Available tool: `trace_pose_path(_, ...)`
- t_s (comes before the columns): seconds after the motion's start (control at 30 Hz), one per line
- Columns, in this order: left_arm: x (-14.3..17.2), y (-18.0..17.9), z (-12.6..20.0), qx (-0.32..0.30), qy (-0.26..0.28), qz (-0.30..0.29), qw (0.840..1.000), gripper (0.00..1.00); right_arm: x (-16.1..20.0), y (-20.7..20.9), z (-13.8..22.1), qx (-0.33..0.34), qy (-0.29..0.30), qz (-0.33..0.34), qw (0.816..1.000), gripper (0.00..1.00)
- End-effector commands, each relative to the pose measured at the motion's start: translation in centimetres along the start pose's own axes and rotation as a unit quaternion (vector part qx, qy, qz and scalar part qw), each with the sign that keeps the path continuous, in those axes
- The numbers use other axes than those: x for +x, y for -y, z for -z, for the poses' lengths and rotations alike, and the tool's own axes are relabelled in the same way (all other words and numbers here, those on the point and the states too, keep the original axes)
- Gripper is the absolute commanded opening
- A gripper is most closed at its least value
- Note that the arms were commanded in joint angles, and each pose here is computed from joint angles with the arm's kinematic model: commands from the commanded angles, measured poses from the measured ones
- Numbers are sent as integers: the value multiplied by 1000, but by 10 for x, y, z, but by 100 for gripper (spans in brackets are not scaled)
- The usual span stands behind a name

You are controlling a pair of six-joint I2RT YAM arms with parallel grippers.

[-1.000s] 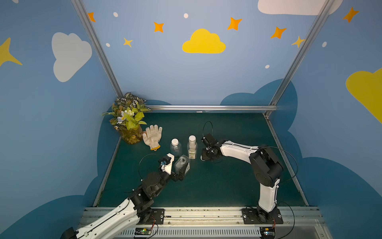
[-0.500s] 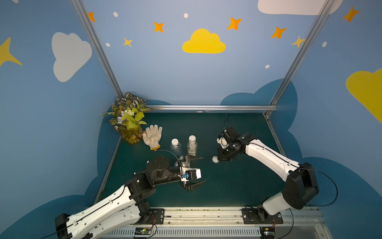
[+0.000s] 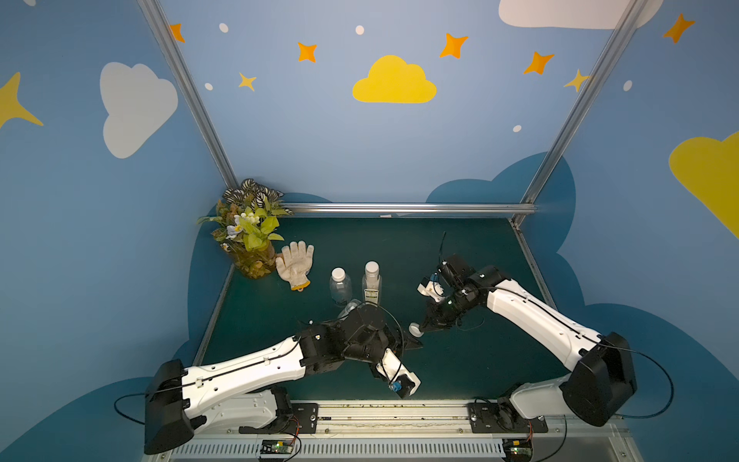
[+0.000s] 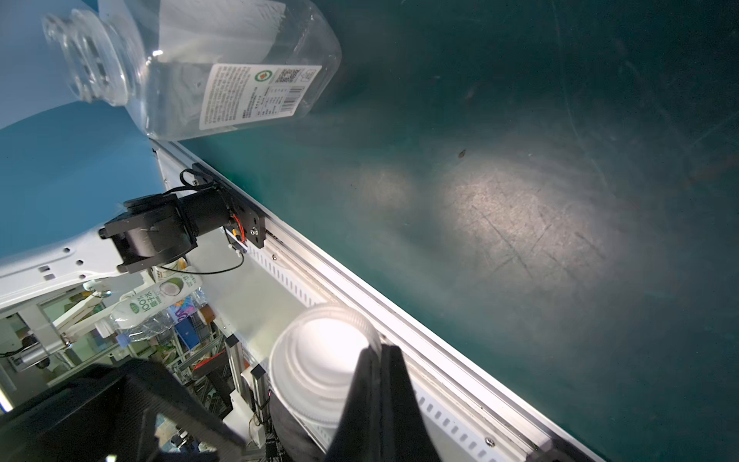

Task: Screw on the bottle caps
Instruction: Adjust the bottle cap at the center of the board.

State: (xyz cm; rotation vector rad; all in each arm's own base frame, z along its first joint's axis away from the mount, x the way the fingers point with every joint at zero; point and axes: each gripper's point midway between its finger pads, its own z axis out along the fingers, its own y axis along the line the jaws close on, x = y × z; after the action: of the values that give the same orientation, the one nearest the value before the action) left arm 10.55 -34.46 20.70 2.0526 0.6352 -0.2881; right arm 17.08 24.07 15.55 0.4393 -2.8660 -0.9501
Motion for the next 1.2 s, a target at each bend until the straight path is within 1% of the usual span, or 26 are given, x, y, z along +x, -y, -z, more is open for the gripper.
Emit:
trace_pose_path(0.0,-5,-19,-4,-27,6,-28,999,70,18,-7,3,-16,-22,-4,1000,0)
trace_pose_path(0.07,-4,-21,-9,-30,7,-30,999,68,22,-9,3,-20,-26,-3,999,0)
trace_pose_path(0.1,4,-24,-13,-36,-13,-29,999,66,24,-9,3,-20,-28,-4,999,0)
trace_pose_path(0.17,9,-29,-16,-47,-23,-32,998,64,27,-11,2,-21,-33,-3,999,0)
trace_pose_path(0.33,22,-29,-24,-46,-47,-38,997,60,36,-15,1,-24,-44,0,999,0)
trace_pose_path(0.37,23,-28,-26,-44,-49,-39,997,59,37,-15,2,-24,-44,1,999,0)
trace_pose_path(0.47,27,-26,-26,-45,-54,-39,997,53,41,-16,3,-24,-44,2,999,0)
trace_pose_path(0.57,30,-23,-27,-45,-57,-38,997,52,42,-16,4,-26,-43,2,999,0)
trace_pose_path(0.7,33,-19,-28,-41,-63,-38,996,48,45,-15,3,-26,-46,2,999,0)
trace_pose_path(0.9,39,-13,-29,-34,-74,-43,996,39,46,-13,4,-24,-46,3,999,0)
trace_pose_path(0.97,41,-11,-29,-31,-78,-46,995,38,46,-13,4,-25,-47,3,999,0)
trace_pose_path(1.03,42,-10,-29,-27,-81,-47,995,33,47,-13,4,-25,-47,3,999,0)
trace_pose_path(1.17,44,-9,-30,-27,-83,-47,995,27,47,-13,4,-24,-47,2,999,0)
